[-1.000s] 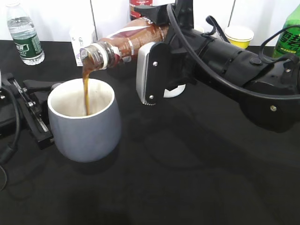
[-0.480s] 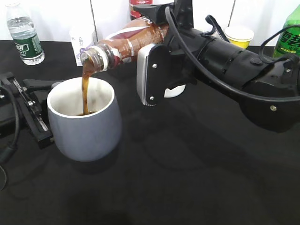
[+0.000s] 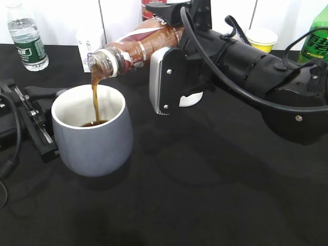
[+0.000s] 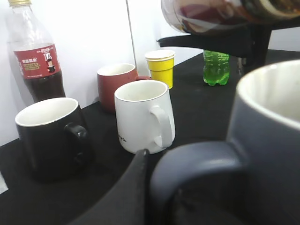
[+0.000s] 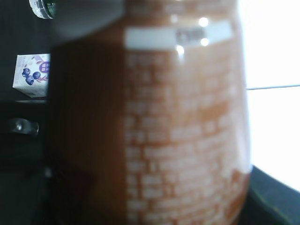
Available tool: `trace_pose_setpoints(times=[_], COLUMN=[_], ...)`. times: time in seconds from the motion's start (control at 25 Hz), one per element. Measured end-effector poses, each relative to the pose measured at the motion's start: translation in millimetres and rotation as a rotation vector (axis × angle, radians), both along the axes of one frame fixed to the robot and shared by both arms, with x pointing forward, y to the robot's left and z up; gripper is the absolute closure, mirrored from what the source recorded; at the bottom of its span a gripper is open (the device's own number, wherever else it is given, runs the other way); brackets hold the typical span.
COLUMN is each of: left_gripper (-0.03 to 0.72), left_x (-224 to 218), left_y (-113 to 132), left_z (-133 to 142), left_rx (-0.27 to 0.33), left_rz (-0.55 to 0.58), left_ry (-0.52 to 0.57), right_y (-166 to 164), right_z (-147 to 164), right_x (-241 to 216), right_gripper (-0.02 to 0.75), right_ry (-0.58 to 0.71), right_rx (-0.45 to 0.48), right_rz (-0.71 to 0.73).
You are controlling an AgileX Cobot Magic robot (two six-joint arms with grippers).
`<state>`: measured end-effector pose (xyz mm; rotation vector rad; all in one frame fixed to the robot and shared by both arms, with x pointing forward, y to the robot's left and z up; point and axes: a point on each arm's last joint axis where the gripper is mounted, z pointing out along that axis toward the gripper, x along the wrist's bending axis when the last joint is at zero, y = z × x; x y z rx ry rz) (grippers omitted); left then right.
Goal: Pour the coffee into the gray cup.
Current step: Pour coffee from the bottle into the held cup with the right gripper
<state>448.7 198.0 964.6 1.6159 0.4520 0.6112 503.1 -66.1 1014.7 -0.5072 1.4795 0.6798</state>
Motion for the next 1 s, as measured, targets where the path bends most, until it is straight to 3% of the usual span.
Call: trace_pose_setpoints(times=[1.0], left_gripper=[0.644], left_x=[0.0], left_y=[0.0], left_z=[-0.1], left_rx=[0.001], left_rz=[0.000], left_ry=[0.000], right_y=[0.0], right_z=[1.0], right_x=[-0.1], right_gripper=[0.206], right_ry=[-0.036], right_rx=[-0.022], right_rz=[-0.002])
